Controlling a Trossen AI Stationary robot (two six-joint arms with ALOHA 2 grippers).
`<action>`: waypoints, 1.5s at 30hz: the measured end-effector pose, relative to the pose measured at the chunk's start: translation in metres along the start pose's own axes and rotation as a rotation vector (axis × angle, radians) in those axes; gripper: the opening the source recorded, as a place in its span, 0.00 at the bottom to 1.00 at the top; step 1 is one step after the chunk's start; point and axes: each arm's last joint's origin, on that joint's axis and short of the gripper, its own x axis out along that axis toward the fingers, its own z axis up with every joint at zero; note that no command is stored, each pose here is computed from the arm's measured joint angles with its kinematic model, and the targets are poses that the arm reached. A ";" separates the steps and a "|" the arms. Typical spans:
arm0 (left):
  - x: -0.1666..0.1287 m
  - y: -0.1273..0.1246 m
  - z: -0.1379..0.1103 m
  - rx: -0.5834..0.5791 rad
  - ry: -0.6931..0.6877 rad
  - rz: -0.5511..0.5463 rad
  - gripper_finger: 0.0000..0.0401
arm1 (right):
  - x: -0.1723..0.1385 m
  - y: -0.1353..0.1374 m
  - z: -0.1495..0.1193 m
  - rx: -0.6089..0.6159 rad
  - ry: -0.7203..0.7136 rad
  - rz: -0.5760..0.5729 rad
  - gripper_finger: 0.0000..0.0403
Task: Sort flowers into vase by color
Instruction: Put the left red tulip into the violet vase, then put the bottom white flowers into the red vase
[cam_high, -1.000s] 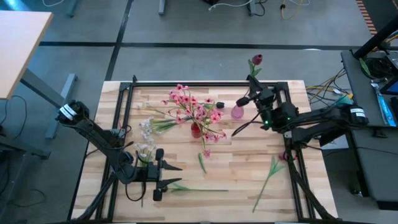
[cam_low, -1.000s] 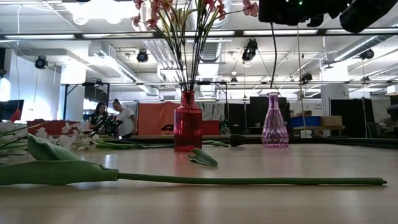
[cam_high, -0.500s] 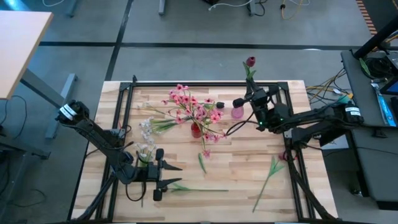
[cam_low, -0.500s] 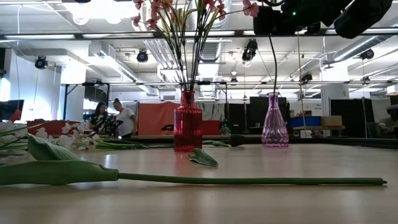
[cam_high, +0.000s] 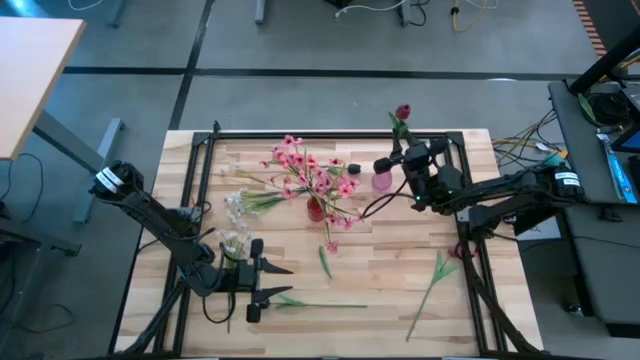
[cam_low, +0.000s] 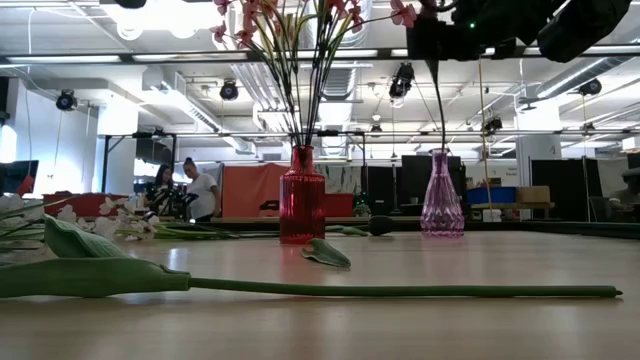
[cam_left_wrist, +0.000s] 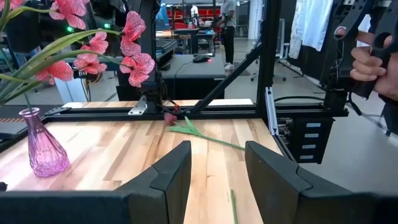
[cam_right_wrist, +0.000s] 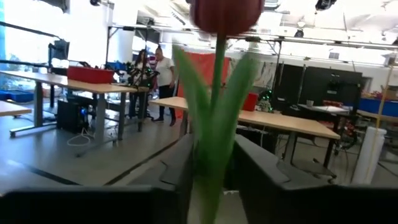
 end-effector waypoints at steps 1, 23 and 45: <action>0.000 0.000 0.000 -0.006 0.001 0.001 0.34 | 0.000 0.000 0.000 -0.002 0.007 -0.008 0.30; -0.035 0.033 -0.004 -0.525 0.471 0.323 0.34 | -0.047 0.000 0.013 -0.033 0.232 -0.165 0.77; -0.036 0.014 -0.050 -0.717 1.204 0.769 0.58 | -0.103 0.008 0.049 0.071 0.197 0.106 0.81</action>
